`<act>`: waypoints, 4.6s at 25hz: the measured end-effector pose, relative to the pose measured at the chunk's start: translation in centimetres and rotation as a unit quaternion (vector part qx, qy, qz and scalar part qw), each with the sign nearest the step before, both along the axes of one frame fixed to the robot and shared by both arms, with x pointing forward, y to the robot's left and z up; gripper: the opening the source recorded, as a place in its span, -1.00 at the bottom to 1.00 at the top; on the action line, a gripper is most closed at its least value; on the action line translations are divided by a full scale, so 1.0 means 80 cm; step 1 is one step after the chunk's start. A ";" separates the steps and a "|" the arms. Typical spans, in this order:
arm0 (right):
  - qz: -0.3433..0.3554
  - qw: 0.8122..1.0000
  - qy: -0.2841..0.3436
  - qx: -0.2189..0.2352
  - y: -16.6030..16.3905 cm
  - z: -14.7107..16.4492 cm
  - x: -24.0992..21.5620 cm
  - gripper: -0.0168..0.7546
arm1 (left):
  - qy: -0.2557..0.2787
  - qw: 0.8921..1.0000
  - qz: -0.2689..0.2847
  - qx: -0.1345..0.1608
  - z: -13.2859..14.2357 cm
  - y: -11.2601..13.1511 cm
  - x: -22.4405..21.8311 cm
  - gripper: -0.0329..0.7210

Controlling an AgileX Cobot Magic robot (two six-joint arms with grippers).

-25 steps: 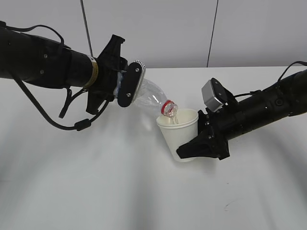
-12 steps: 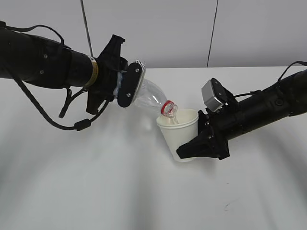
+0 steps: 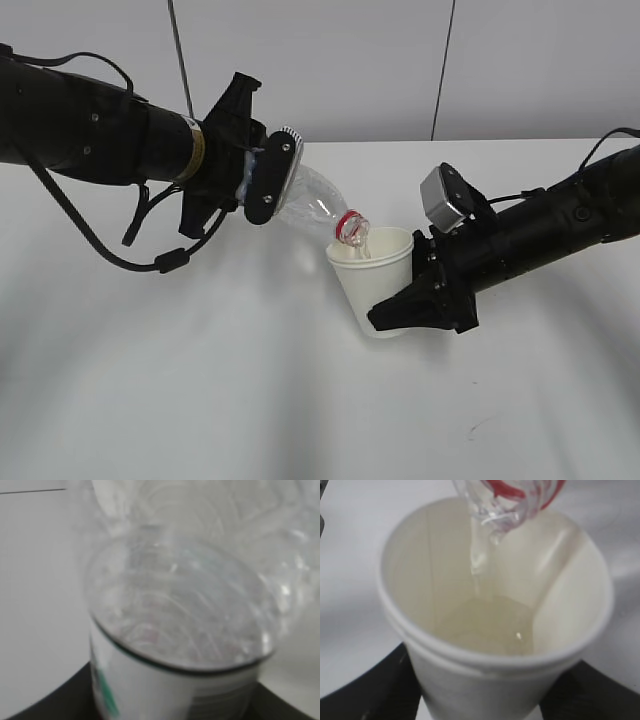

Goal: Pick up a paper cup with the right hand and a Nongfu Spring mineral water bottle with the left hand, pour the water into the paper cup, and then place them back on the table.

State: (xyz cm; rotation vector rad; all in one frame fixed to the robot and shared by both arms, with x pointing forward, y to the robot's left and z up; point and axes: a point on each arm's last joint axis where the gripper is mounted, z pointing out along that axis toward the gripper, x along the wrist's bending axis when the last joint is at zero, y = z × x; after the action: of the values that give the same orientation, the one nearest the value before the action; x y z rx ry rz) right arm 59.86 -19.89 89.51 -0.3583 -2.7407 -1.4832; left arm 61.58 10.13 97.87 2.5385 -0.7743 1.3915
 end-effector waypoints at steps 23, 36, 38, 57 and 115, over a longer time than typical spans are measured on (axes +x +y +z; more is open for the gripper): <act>0.005 0.999 -0.040 -0.024 -0.003 -0.003 0.004 0.23 | -0.017 1.000 0.000 -0.010 0.015 -0.004 0.007 -0.01; 0.016 0.998 -0.060 -0.029 -0.003 -0.004 0.005 0.23 | -0.026 1.000 -0.009 0.001 0.017 -0.005 0.008 -0.01; 0.017 0.998 -0.062 -0.030 -0.003 -0.004 0.005 0.23 | -0.026 1.000 -0.009 0.001 0.017 -0.005 0.008 -0.01; 0.018 0.997 -0.064 -0.031 -0.003 -0.004 0.005 0.23 | -0.026 1.000 -0.010 0.001 0.017 -0.005 0.008 -0.01; -0.106 0.983 -0.146 0.036 -0.002 0.016 0.036 0.23 | 0.148 0.858 0.240 -0.430 0.026 0.023 0.028 -0.01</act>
State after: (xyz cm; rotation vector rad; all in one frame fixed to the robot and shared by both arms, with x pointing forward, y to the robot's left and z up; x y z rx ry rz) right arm 62.76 -20.03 90.76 -0.4807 -2.9364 -1.8146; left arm 63.81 11.99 99.97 2.1315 0.4956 1.0353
